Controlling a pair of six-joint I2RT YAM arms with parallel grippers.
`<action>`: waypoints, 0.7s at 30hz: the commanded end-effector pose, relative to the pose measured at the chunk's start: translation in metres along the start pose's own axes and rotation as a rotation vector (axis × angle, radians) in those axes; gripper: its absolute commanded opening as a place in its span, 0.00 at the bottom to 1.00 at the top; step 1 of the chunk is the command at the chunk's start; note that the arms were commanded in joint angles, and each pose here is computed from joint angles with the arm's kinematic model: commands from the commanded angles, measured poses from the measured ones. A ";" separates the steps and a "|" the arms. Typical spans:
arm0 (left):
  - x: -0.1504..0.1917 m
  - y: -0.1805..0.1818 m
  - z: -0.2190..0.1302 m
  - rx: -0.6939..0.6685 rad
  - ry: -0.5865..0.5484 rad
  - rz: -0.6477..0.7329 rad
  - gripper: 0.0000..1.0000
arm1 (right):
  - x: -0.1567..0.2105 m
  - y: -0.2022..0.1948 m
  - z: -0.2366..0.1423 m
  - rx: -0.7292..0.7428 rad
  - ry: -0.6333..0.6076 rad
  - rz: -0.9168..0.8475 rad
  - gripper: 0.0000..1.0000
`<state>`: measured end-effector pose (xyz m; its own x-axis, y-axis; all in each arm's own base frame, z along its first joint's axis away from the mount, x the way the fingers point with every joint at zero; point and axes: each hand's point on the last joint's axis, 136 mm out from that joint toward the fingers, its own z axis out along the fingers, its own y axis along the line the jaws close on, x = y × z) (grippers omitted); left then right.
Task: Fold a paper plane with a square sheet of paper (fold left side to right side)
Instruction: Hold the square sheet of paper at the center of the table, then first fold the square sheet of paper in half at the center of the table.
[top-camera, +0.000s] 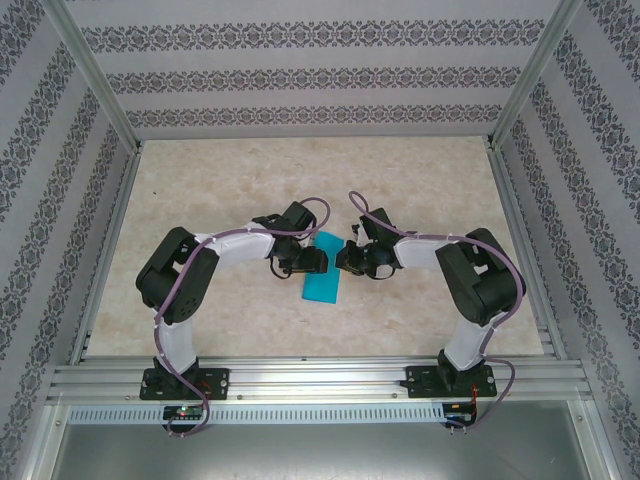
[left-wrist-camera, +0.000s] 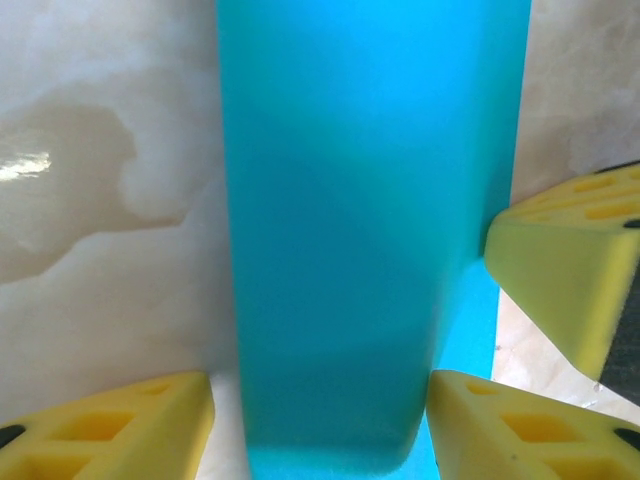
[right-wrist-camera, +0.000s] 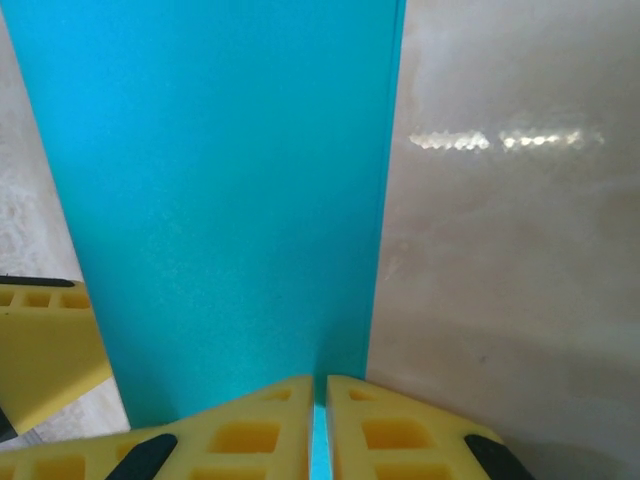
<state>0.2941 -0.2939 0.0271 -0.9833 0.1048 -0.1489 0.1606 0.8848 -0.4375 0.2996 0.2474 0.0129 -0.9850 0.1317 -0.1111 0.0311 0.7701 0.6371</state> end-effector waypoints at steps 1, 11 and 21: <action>-0.001 -0.003 0.000 -0.011 -0.031 0.046 0.63 | 0.007 -0.017 0.008 0.074 0.029 0.001 0.13; -0.017 -0.002 -0.058 -0.015 -0.150 0.033 0.66 | 0.009 -0.020 0.009 0.091 0.043 -0.006 0.13; -0.016 -0.048 -0.052 0.260 -0.137 0.041 0.60 | 0.010 -0.021 0.007 0.099 0.040 -0.008 0.13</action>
<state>0.2951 -0.2959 0.0895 -0.9600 0.0629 -0.2729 0.2108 0.8040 -0.5560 0.3006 0.2482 0.0121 -0.9871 0.1119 -0.1146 0.0149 0.7763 0.6301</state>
